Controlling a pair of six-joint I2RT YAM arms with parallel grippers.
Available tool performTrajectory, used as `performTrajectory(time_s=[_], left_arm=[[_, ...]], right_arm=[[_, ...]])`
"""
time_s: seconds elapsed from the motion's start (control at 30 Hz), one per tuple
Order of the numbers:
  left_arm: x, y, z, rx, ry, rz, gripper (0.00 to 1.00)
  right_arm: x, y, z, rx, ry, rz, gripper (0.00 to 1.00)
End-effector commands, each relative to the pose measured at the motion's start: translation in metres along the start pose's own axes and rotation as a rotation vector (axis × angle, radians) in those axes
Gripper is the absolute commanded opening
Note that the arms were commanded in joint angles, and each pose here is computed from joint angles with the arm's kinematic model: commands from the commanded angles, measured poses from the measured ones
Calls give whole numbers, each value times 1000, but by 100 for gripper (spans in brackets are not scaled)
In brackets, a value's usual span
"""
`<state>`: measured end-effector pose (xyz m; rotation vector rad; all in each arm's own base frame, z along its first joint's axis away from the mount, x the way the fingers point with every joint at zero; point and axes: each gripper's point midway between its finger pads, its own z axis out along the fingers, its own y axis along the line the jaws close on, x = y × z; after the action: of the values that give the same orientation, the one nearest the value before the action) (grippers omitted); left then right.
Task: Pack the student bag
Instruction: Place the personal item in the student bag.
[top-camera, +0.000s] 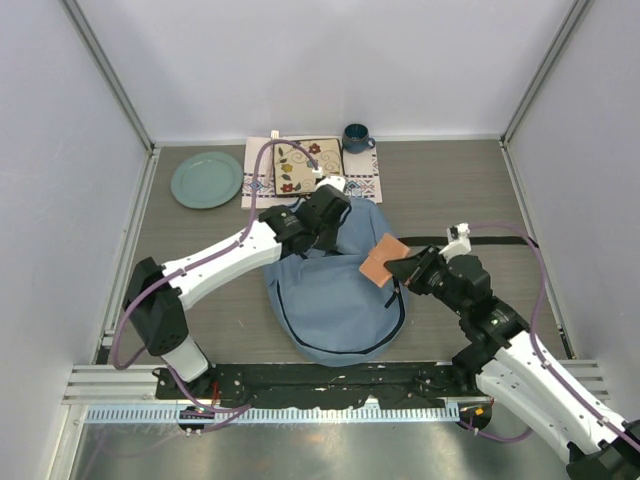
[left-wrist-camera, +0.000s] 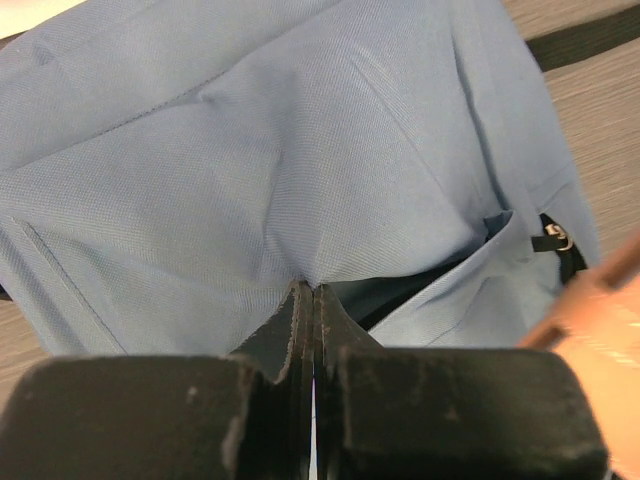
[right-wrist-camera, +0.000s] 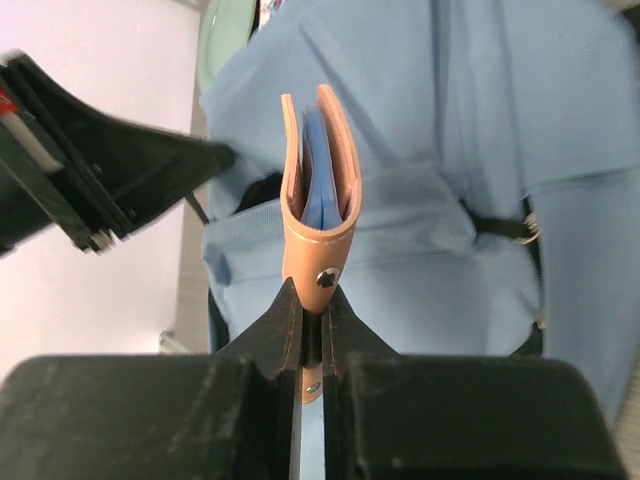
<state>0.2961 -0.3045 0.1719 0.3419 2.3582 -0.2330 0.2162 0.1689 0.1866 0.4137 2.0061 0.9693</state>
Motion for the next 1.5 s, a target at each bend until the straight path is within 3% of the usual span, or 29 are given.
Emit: performTrajectory(time_s=[0.0, 0.5, 0.7, 1.07, 1.47], left_arm=[[-50, -11, -31, 134, -140, -153, 0], [-65, -12, -42, 301, -160, -336, 0], [-68, -15, -48, 338, -176, -360, 0], [-87, -13, -70, 399, -259, -402, 0], [-74, -24, -71, 489, -228, -403, 0]], right_arm=[[16, 44, 5, -248, 89, 129, 1], [40, 76, 12, -443, 257, 239, 1], [50, 66, 30, -395, 302, 290, 1], [106, 10, 58, -199, 470, 366, 1], [75, 64, 58, -437, 416, 411, 1]])
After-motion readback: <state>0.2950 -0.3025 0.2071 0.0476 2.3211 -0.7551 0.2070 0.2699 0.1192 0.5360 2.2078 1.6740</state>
